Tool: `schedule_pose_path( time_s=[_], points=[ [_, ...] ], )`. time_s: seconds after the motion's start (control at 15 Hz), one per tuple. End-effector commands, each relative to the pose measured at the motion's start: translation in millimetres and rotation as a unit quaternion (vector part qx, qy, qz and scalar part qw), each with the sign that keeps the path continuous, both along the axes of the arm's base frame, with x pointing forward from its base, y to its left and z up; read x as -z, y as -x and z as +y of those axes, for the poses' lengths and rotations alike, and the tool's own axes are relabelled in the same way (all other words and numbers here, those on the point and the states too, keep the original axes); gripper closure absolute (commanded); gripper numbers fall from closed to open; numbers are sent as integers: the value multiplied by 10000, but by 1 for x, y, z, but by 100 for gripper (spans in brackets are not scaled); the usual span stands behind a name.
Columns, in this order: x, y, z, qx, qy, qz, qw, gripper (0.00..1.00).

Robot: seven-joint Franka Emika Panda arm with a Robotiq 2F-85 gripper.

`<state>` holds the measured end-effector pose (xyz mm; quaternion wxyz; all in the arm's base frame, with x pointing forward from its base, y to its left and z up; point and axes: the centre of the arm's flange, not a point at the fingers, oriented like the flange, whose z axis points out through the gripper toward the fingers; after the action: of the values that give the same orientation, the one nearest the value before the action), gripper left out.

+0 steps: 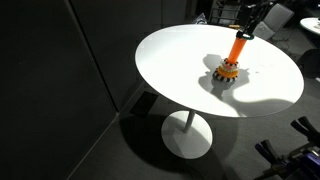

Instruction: Place the dark green ring on the stack

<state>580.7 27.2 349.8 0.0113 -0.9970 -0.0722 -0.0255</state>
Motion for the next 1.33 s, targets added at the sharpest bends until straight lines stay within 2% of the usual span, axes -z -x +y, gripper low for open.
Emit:
schedule_pose_path(
  time_s=[0.0,0.87,1.27],
  points=[
    [-3,1,2,-61,217,-78,9997,55],
    [1,3,1,-145,359,250,9989,55],
    [7,4,1,-188,458,233,9985,55]
  ],
)
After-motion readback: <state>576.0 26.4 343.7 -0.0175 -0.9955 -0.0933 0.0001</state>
